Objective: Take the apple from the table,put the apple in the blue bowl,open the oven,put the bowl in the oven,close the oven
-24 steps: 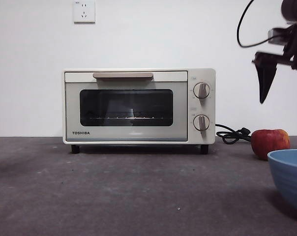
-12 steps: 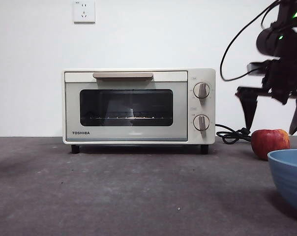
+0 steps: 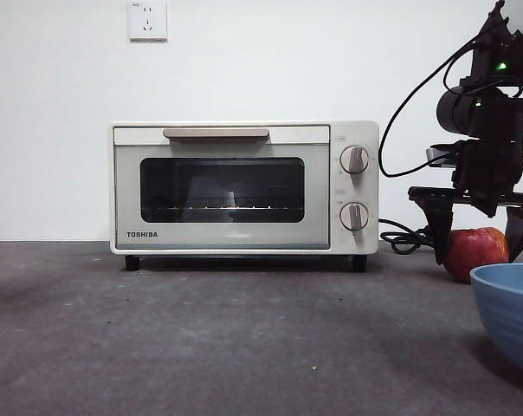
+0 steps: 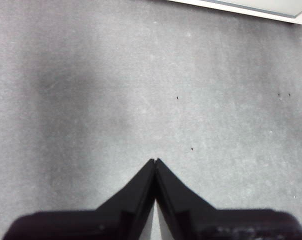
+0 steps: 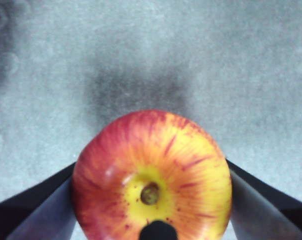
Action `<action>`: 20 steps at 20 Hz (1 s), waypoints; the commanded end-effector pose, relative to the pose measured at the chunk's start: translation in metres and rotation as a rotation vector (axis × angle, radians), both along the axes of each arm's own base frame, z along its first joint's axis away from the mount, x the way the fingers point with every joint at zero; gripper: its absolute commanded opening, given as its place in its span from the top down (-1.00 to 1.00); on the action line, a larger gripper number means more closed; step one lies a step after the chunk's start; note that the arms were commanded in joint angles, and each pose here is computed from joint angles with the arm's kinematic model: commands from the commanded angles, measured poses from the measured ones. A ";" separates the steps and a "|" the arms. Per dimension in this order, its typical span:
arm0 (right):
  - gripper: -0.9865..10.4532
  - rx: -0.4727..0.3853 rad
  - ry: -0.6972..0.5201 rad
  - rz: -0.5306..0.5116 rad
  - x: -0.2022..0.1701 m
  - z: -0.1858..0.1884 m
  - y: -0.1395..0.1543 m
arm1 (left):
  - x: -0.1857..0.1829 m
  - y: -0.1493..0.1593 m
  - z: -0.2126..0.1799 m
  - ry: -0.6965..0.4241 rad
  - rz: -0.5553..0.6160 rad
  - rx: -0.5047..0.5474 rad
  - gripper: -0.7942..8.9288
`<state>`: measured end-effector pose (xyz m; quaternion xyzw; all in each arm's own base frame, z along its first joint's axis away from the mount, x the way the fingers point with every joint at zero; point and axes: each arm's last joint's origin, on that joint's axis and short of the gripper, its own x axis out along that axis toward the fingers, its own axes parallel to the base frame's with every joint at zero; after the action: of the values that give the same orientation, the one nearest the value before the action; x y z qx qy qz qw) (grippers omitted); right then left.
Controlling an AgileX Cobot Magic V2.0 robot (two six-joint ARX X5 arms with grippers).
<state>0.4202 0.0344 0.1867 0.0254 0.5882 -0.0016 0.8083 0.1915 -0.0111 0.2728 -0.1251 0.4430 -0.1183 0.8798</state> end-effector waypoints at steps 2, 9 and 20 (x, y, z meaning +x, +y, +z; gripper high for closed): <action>0.85 -0.003 -0.010 -0.017 -0.007 0.016 0.001 | 0.000 -0.001 0.001 -0.005 -0.016 0.005 0.85; 0.84 0.053 -0.100 0.115 -0.077 0.122 0.014 | -0.001 -0.001 0.000 0.004 -0.029 0.015 0.85; 0.84 0.035 -0.158 0.343 -0.217 0.133 0.063 | 0.002 -0.001 0.002 -0.038 -0.035 0.018 0.85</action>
<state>0.2043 0.0985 0.3251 -0.0698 0.5107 0.1580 0.8422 0.1928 -0.0114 0.2739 -0.1151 0.4339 -0.1253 0.8848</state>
